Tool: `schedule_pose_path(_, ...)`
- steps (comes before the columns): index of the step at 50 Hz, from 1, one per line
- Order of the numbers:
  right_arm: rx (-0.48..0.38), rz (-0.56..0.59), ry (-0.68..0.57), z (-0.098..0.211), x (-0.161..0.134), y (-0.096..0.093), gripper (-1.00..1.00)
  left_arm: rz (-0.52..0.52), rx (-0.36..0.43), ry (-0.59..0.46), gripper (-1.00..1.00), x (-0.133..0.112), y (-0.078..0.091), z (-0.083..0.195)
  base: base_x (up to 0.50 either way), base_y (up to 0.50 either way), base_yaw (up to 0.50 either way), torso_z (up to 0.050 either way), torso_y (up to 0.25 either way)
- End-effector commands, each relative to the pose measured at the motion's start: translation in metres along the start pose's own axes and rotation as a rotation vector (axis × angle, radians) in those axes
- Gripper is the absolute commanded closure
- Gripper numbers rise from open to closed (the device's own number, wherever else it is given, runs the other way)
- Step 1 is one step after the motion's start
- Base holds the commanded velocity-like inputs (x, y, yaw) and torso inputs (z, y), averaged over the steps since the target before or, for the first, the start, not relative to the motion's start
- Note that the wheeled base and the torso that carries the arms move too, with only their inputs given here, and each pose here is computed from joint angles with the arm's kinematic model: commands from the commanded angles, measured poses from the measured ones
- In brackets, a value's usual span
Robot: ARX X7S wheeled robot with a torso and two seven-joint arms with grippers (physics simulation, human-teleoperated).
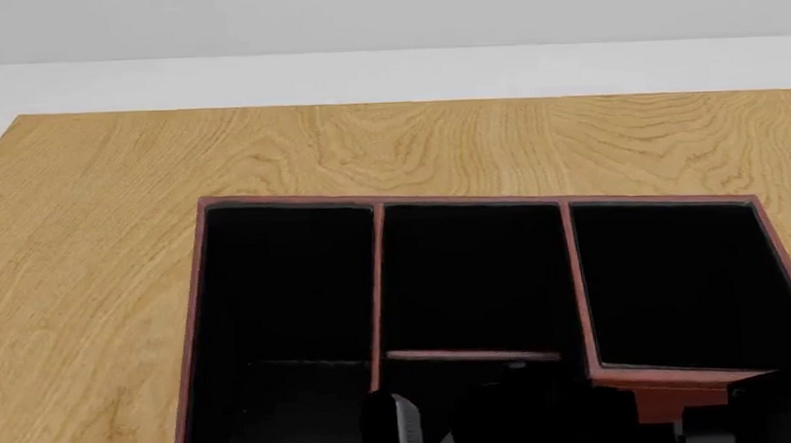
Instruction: Pick up the book and place it in the front compartment of the caddy.
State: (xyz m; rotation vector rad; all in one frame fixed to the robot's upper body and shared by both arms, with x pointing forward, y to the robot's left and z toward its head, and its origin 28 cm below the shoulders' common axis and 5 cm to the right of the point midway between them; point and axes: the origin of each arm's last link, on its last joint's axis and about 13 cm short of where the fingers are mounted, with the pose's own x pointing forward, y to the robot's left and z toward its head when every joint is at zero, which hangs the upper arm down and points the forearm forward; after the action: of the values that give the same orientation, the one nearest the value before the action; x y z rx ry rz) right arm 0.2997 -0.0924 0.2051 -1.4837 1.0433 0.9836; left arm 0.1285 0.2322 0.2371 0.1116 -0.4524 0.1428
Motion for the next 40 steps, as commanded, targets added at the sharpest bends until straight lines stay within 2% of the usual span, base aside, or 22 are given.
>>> schedule_pose_path(1,-0.066,-0.055,-0.022,0.003,-0.028,0.005,1.00,0.001,-0.003,-0.009,-1.00,0.000,0.002,0.001,0.00,0.00,0.00,0.000,0.000)
schedule_pose_path(21,-0.071,-0.043,-0.095,0.005,-0.080,0.019,1.00,-0.009,-0.003,-0.004,-1.00,0.001,-0.002,0.001,0.00,0.00,0.00,0.000,0.000)
schedule_pose_path(30,-0.066,-0.051,-0.172,0.012,-0.116,0.028,1.00,-0.005,-0.009,-0.014,-1.00,0.000,0.001,0.002,0.00,0.00,0.00,0.000,0.001)
schedule_pose_path(40,-0.061,-0.114,-0.236,0.011,-0.166,0.028,1.00,-0.006,-0.015,-0.022,-1.00,0.000,0.002,0.002,0.00,0.00,0.00,0.000,0.000)
